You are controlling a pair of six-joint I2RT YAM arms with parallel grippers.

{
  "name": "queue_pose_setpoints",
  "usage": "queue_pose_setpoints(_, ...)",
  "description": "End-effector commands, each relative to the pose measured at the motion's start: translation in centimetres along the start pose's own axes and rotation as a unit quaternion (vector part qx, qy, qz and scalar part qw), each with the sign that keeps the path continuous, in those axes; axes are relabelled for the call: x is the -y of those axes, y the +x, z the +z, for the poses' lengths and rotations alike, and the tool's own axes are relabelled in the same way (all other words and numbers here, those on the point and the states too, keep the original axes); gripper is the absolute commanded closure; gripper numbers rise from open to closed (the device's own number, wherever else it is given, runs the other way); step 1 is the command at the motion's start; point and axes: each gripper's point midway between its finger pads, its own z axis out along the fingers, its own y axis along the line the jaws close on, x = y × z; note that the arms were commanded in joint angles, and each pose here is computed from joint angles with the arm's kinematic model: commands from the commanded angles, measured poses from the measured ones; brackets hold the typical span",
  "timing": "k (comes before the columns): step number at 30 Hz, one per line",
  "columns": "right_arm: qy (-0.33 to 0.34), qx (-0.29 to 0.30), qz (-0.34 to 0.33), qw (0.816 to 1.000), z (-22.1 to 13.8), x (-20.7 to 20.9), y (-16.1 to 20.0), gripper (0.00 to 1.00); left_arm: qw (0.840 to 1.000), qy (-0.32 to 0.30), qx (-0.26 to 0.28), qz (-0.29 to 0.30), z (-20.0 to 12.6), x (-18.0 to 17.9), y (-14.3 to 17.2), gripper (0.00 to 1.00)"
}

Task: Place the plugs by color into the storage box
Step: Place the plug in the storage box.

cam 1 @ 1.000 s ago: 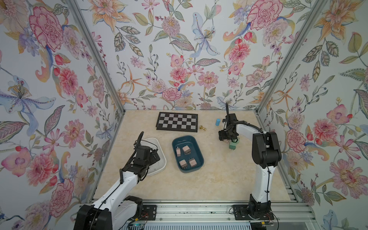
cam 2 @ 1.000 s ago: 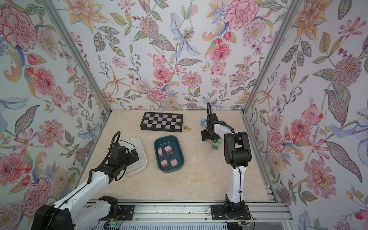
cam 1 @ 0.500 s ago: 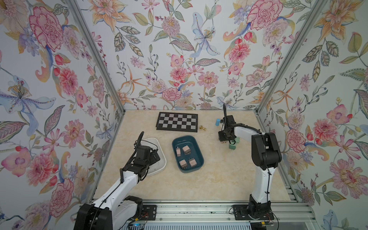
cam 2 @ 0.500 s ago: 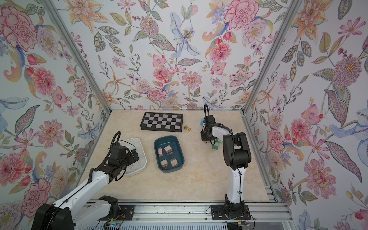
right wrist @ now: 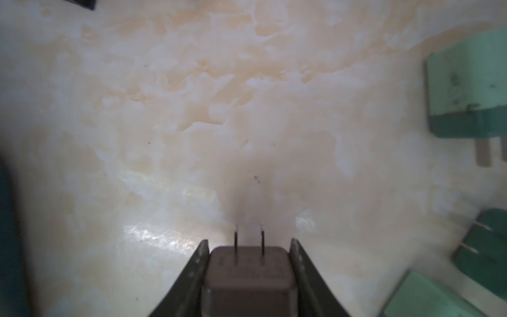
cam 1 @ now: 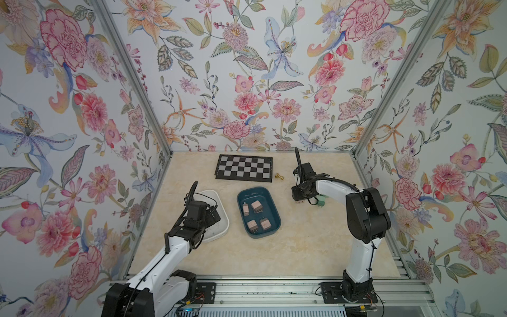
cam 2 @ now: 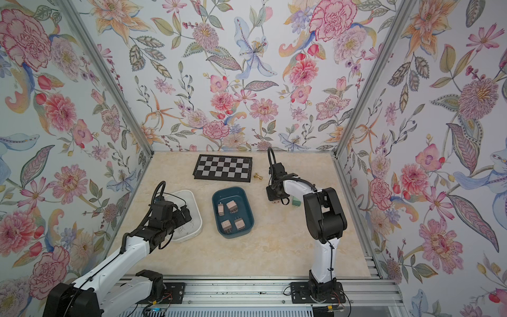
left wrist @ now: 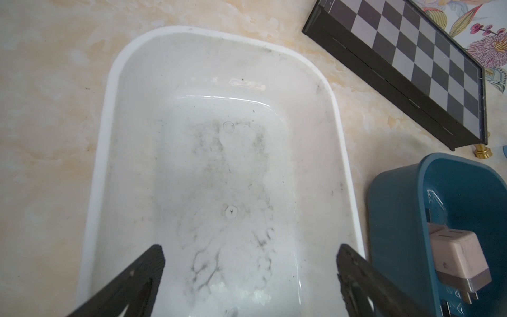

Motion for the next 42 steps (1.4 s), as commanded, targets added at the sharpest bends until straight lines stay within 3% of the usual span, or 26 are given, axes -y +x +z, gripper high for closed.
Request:
queue_pose_setpoints(1, -0.022, 0.029, 0.002, 0.999, -3.4, -2.8, -1.0, 0.66, 1.000, 0.007, 0.007, -0.002, -0.5, 0.2, -0.1, 0.01)
queue_pose_setpoints(7, -0.060, 0.043, -0.024, 0.997, -6.0, -9.0, -0.4, 0.66, 1.000, 0.010, 0.007, -0.006, -0.6, 0.1, 0.2, 0.00)
queue_pose_setpoints(15, -0.087, 0.031, -0.071, 0.993, -6.6, -16.8, 3.0, 0.66, 1.000, 0.012, 0.007, -0.006, -0.7, 0.0, 0.3, 0.01)
queue_pose_setpoints(32, -0.071, -0.019, -0.097, 0.993, -3.9, -19.5, 8.0, 0.66, 1.000, 0.013, 0.007, -0.006, -0.6, -0.1, 0.5, 0.00)
queue_pose_setpoints(42, -0.050, -0.033, -0.105, 0.993, -2.2, -19.1, 8.8, 0.65, 1.000, 0.011, 0.005, -0.003, -0.6, -0.2, 0.6, 0.00)
